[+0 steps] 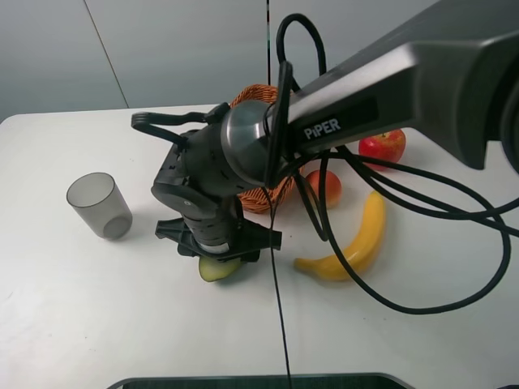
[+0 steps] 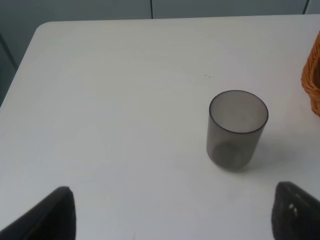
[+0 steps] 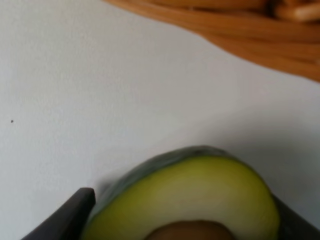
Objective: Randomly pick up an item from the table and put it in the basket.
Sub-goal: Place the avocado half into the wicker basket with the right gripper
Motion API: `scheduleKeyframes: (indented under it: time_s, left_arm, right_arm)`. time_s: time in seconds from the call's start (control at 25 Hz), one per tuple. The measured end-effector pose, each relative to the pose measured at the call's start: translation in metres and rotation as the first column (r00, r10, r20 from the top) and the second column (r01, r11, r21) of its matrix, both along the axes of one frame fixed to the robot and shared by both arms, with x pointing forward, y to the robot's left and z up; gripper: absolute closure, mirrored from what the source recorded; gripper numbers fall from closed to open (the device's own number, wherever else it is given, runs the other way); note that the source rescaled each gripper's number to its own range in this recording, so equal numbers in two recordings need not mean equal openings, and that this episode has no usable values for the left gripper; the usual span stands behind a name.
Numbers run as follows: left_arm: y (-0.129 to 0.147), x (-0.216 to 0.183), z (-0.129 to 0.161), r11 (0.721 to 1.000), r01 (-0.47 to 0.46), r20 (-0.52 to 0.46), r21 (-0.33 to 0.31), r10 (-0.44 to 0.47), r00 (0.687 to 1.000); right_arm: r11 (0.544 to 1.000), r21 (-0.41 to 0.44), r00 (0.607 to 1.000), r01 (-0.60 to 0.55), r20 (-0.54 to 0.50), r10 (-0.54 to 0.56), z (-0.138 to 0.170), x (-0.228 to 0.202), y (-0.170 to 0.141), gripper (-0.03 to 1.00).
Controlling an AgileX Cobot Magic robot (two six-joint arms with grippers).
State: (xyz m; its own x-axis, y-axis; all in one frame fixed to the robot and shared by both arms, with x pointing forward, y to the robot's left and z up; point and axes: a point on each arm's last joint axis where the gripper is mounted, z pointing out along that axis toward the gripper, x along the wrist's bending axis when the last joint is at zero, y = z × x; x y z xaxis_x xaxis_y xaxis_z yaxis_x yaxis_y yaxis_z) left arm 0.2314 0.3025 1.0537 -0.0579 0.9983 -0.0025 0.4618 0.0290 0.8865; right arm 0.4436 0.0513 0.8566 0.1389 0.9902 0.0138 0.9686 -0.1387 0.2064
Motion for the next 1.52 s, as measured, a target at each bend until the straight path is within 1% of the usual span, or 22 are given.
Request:
scheduleKeyframes:
  time_s: [0.28,0.48,0.68,0.84,1.04,1.16,1.36,1.52]
  left_arm:
    - [0.0,0.0,0.0,1.0,0.0,0.0,0.0,0.0,1.0]
    - [0.0,0.0,0.0,1.0,0.0,0.0,0.0,0.0,1.0]
    - [0.0,0.0,0.0,1.0,0.0,0.0,0.0,0.0,1.0]
    - [0.0,0.0,0.0,1.0,0.0,0.0,0.0,0.0,1.0]
    - [0.0,0.0,0.0,1.0,-0.001,0.0,-0.002,0.001,1.0]
    - [0.0,0.0,0.0,1.0,-0.001,0.0,-0.002,0.001,1.0]
    - [0.0,0.0,0.0,1.0,-0.001,0.0,-0.002,0.001,1.0]
    - [0.0,0.0,0.0,1.0,-0.001,0.0,-0.002,0.001,1.0]
  right_arm:
    - [1.0,-0.001,1.0,-0.007,-0.001,0.007,0.0,0.0,0.0,0.95]
    - [0.999,0.006,0.999,-0.043,-0.013,0.043,0.004,-0.001,0.001,0.95]
    - [0.995,0.027,0.995,-0.098,0.004,0.098,0.033,-0.002,0.0,0.95]
    - [0.99,0.054,0.992,-0.129,-0.009,0.129,0.056,-0.006,-0.002,0.95]
    - [0.975,0.118,0.981,-0.189,-0.016,0.193,0.082,-0.012,-0.002,0.95]
    - [0.962,0.137,0.971,-0.236,-0.004,0.239,0.098,-0.015,-0.005,0.95]
    - [0.944,0.135,0.953,-0.302,0.013,0.303,0.118,-0.012,-0.014,0.95]
    - [0.94,0.125,0.949,-0.316,0.029,0.315,0.126,0.005,-0.027,0.95]
